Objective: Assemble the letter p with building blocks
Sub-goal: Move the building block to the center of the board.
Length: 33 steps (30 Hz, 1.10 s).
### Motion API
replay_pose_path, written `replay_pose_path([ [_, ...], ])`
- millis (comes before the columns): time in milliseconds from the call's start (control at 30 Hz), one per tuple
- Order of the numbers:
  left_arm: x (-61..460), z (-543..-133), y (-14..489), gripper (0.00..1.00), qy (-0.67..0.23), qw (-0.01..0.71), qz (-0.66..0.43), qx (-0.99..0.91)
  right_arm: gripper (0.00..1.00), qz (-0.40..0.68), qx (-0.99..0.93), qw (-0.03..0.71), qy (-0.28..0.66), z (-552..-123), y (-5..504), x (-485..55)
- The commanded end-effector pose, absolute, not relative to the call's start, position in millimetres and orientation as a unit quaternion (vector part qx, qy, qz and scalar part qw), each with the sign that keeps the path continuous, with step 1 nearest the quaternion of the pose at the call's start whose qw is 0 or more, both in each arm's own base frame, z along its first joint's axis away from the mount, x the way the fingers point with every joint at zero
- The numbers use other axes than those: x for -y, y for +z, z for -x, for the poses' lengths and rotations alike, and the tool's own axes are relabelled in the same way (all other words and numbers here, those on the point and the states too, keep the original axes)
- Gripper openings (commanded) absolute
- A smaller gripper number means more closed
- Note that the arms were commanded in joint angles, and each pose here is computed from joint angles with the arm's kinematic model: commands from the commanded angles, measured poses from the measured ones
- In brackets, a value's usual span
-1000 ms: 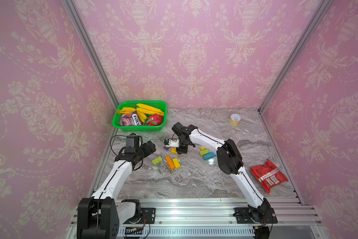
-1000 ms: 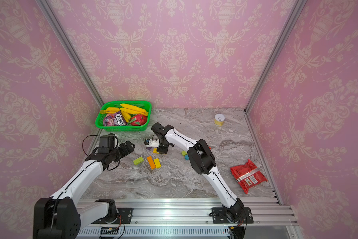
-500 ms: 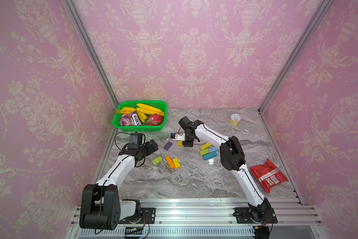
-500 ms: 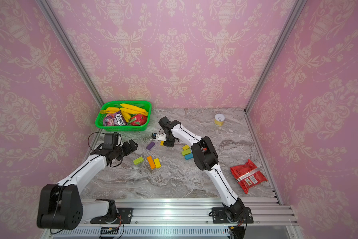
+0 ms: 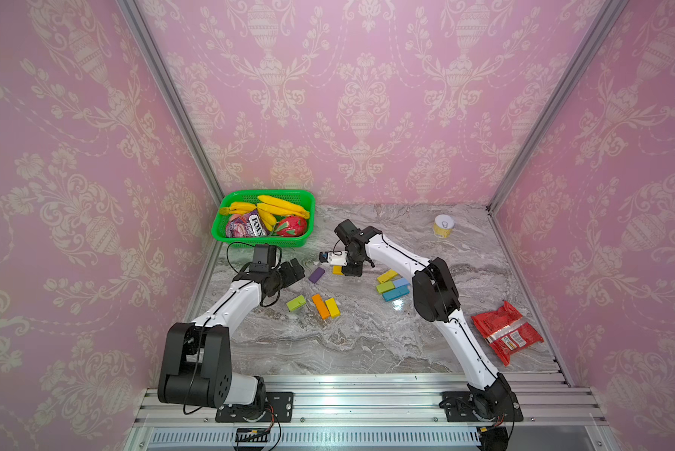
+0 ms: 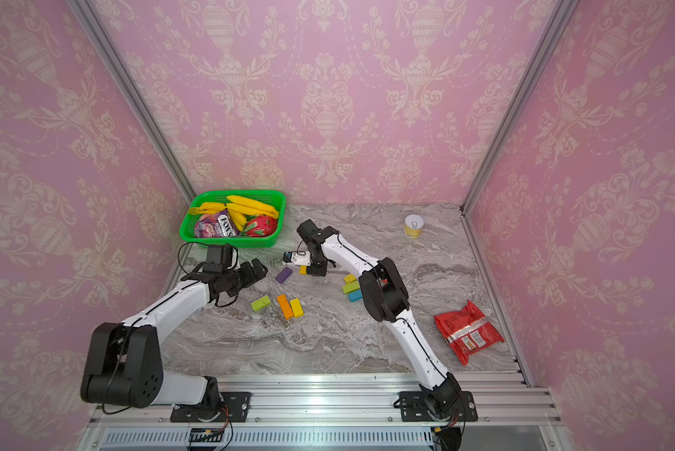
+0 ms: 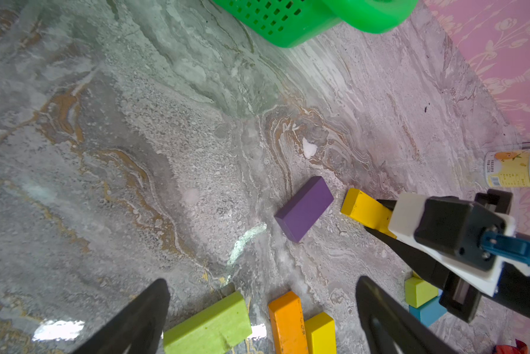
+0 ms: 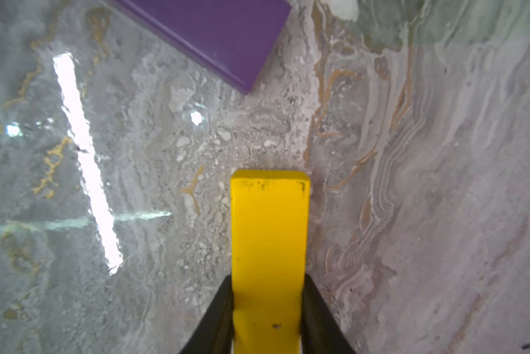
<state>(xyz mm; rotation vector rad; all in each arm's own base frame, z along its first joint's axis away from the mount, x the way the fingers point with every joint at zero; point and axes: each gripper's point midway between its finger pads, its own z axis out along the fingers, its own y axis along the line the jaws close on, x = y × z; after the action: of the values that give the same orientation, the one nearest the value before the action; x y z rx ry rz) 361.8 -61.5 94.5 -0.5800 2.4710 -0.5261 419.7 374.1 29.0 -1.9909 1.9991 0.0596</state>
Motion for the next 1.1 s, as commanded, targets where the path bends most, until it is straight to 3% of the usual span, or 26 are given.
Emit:
replay_pose_path([
  [0,67,-370,99,0.98,-0.207,0.272,0.214,-0.915,0.36,0.708,-0.692,0.139,0.033,-409,10,-382],
  [200,69,-377,95,0.99,-0.213,0.269,0.217,-0.914,0.65,0.699,-0.699,0.147,0.036,-409,9,-383],
  [600,82,-407,92,0.96,-0.227,0.263,0.2,-0.916,0.69,0.577,-0.75,0.281,0.157,-406,129,-410],
  [833,79,-415,92,0.94,-0.213,0.264,0.191,-0.921,0.72,0.373,-0.857,0.204,0.291,-389,153,-434],
  [1067,43,-400,138,0.99,-0.175,0.331,0.22,-0.901,0.77,0.214,-0.919,0.152,0.296,-379,149,-460],
])
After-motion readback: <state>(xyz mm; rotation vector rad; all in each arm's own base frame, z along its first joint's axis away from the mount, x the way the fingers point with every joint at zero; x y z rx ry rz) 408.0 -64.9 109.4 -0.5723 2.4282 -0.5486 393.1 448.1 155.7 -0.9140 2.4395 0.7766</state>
